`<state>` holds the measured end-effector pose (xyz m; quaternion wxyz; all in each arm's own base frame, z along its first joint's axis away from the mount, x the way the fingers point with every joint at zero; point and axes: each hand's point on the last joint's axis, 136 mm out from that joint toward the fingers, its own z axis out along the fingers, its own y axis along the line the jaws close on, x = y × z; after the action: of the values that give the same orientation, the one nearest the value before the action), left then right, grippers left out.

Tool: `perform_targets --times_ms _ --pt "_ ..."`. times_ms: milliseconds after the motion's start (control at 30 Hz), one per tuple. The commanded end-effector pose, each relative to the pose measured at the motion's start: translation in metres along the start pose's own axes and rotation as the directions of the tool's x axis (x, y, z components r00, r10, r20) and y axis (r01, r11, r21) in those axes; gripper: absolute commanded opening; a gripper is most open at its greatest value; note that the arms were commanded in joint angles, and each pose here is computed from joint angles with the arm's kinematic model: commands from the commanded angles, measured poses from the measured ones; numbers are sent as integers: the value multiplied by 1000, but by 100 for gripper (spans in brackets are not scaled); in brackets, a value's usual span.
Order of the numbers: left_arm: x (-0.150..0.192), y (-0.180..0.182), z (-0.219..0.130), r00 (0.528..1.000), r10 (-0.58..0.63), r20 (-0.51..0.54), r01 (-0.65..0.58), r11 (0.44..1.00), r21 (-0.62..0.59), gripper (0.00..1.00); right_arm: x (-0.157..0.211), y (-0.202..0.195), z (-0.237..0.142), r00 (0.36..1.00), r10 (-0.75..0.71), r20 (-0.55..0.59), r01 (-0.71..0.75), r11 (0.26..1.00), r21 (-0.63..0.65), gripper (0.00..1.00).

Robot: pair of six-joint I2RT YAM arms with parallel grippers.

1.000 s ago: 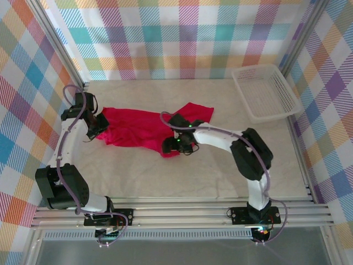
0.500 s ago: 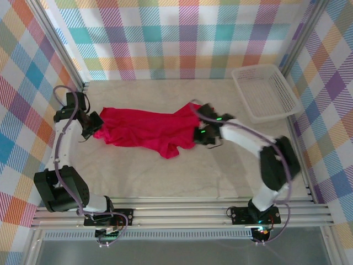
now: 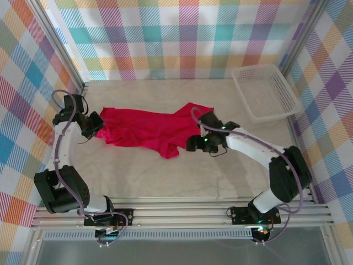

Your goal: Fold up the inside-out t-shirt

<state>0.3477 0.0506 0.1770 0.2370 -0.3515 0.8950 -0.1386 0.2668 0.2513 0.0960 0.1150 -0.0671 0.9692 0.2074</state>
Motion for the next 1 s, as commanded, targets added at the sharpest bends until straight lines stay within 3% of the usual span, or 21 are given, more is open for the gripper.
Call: perform_targets --times_ms 0,133,333,400,433,467,567,600,800,967 --pt "0 -3 -1 1000 -27 8 27 999 38 1 -20 38 24 993 -99 68 101 995 -23 86" --pt "5 -1 3 999 -39 -4 39 998 44 1 -23 68 57 978 -199 63 198 980 23 99" --pt "13 5 10 999 -49 -19 49 998 38 1 -31 92 104 976 -218 26 215 972 96 99" --pt "14 7 10 999 -47 -18 47 999 25 0 -32 91 116 983 -186 5 184 977 112 91" --pt "14 8 10 999 -45 -18 45 999 19 1 -32 90 118 985 -174 -2 173 978 118 83" --pt "13 9 9 999 -42 -15 42 999 13 1 -32 88 119 987 -162 -8 162 979 125 67" --pt "8 9 2 1000 -30 1 30 1000 -2 0 -33 75 108 993 -116 -12 117 985 128 9" --pt "5 9 -1 1000 -22 8 22 1000 -9 0 -34 68 98 995 -100 -9 100 988 121 0" --pt "-17 8 -23 996 8 88 -5 999 -45 0 -24 3 13 999 29 13 -30 999 35 0" --pt "-22 7 -21 996 7 91 -3 999 -44 2 -3 -51 -45 994 96 45 -97 995 29 0"
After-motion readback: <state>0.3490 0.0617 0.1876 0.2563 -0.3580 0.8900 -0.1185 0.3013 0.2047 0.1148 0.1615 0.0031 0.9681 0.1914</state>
